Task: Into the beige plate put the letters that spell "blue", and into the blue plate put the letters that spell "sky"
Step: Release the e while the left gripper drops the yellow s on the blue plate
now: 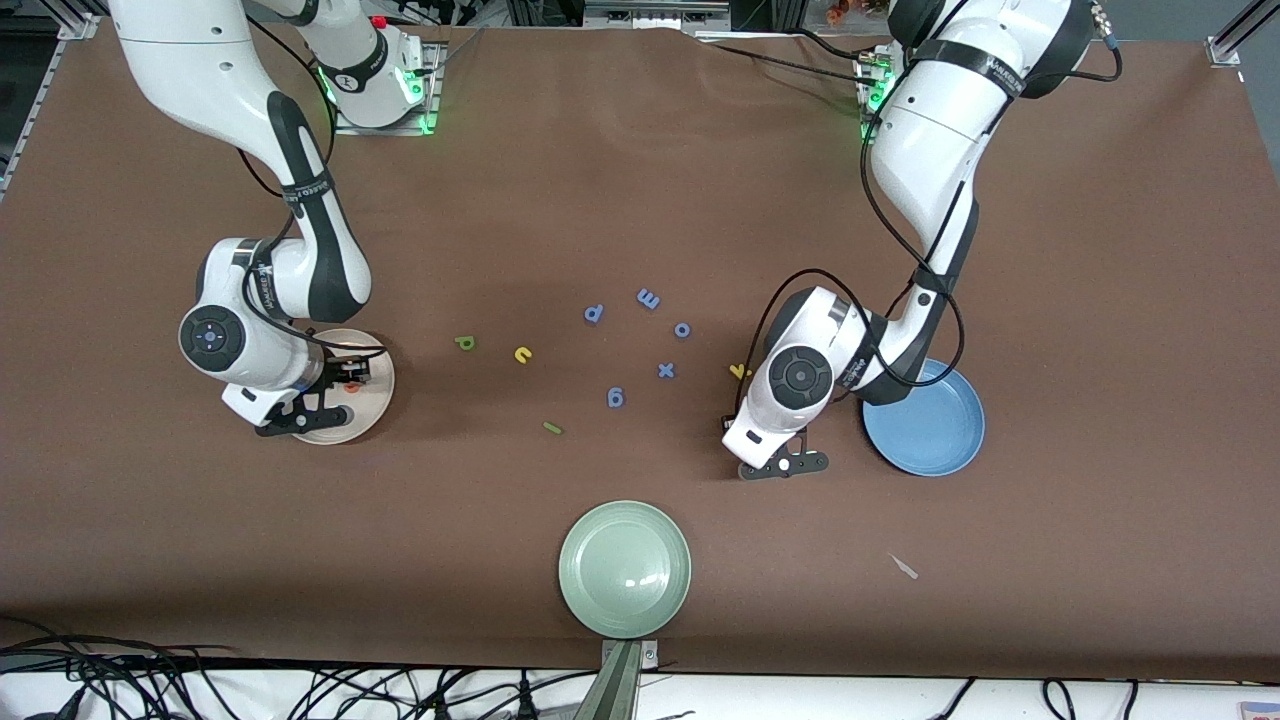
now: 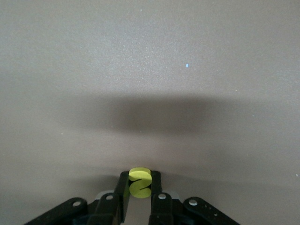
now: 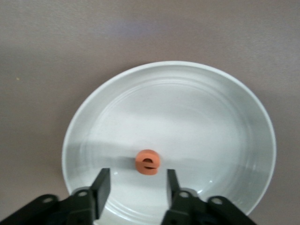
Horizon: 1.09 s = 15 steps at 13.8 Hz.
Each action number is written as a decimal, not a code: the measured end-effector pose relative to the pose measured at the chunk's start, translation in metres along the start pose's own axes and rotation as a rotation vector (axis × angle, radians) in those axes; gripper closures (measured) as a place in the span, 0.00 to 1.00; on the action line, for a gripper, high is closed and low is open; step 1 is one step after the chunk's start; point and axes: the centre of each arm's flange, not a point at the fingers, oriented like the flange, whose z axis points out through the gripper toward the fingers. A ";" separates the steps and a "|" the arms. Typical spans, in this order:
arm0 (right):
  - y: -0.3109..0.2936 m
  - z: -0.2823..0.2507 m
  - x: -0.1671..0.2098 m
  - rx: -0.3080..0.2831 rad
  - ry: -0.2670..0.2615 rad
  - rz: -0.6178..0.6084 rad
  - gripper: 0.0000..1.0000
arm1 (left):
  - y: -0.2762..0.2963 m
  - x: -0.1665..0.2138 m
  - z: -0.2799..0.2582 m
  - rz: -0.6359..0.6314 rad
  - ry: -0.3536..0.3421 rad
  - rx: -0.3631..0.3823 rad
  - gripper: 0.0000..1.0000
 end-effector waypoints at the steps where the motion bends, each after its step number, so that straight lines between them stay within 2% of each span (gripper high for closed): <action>1: -0.014 -0.004 0.001 0.006 0.001 0.027 0.25 | -0.003 0.002 -0.001 0.015 0.002 0.002 0.78; 3: -0.060 -0.013 0.004 0.021 0.011 0.095 0.04 | -0.022 0.011 -0.018 0.051 -0.026 0.030 0.78; 4: -0.086 -0.016 0.004 0.027 0.015 0.128 0.00 | -0.039 0.017 -0.034 0.074 -0.060 0.052 0.78; 6: -0.135 -0.020 0.000 0.029 0.030 0.176 0.00 | -0.088 0.032 -0.073 0.138 -0.115 0.076 0.78; 8: -0.178 -0.021 -0.006 0.031 0.057 0.233 0.00 | -0.146 0.047 -0.091 0.210 -0.139 0.095 0.78; 11: -0.220 -0.017 -0.013 0.042 0.086 0.324 0.00 | -0.206 0.045 -0.056 0.308 -0.174 0.184 0.78; 13: -0.234 -0.010 -0.015 0.051 0.096 0.374 0.00 | -0.217 0.035 -0.021 0.335 -0.154 0.181 0.78; 15: -0.243 -0.001 -0.016 0.064 0.102 0.431 0.00 | -0.218 0.031 -0.013 0.343 -0.146 0.174 0.64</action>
